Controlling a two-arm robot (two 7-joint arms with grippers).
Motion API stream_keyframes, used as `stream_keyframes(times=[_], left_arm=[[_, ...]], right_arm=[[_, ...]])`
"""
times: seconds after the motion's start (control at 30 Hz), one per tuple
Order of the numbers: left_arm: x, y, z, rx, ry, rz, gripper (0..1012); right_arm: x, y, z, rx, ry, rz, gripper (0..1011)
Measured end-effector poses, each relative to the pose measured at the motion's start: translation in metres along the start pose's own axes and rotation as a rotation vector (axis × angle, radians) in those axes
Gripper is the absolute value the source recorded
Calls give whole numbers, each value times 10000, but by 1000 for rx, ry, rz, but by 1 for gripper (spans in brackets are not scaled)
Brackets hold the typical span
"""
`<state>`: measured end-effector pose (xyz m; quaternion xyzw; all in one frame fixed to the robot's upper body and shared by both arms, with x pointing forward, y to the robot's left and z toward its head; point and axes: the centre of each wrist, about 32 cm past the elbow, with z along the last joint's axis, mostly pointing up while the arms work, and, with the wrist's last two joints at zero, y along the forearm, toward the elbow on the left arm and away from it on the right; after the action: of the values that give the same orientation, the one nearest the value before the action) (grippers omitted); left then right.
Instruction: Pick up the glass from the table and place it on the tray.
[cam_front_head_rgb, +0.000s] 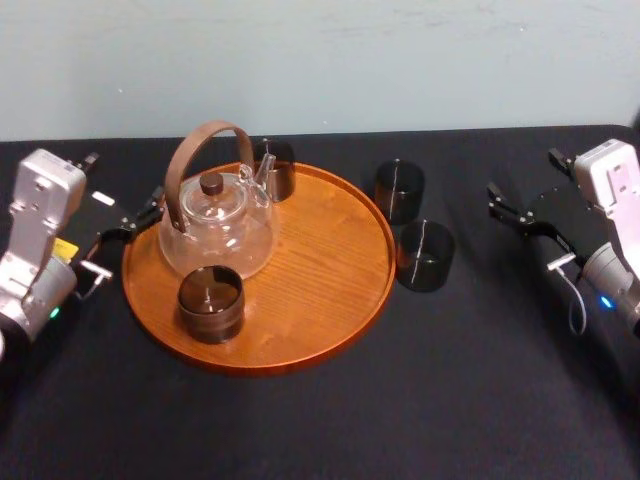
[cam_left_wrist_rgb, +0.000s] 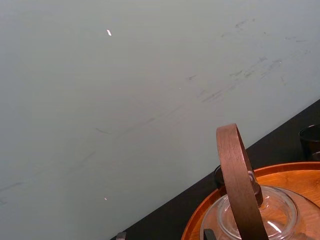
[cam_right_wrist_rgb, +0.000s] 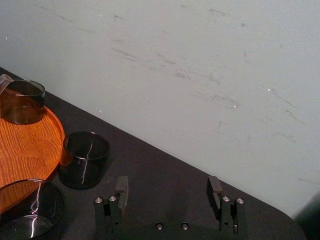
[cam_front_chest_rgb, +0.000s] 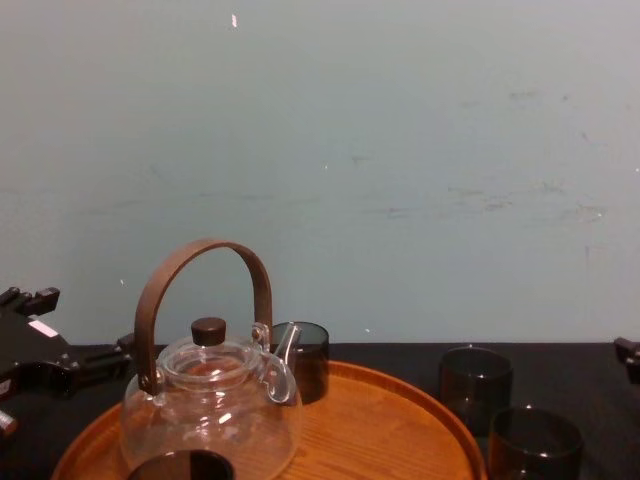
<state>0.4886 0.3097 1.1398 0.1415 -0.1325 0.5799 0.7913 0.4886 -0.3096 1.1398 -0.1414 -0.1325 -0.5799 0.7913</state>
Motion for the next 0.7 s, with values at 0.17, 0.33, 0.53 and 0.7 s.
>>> stream_keyframes(times=[0.17, 0.33, 0.53, 0.7], left_arm=[[0, 0, 0, 0, 0, 0, 1001], [0, 0, 0, 0, 0, 0, 1001], [0, 0, 0, 0, 0, 0, 1002], [0, 0, 0, 0, 0, 0, 1001]], right_arm=[[0, 0, 0, 0, 0, 0, 1002], [0, 0, 0, 0, 0, 0, 1002], [0, 0, 0, 0, 0, 0, 1002], [0, 0, 0, 0, 0, 0, 1002]])
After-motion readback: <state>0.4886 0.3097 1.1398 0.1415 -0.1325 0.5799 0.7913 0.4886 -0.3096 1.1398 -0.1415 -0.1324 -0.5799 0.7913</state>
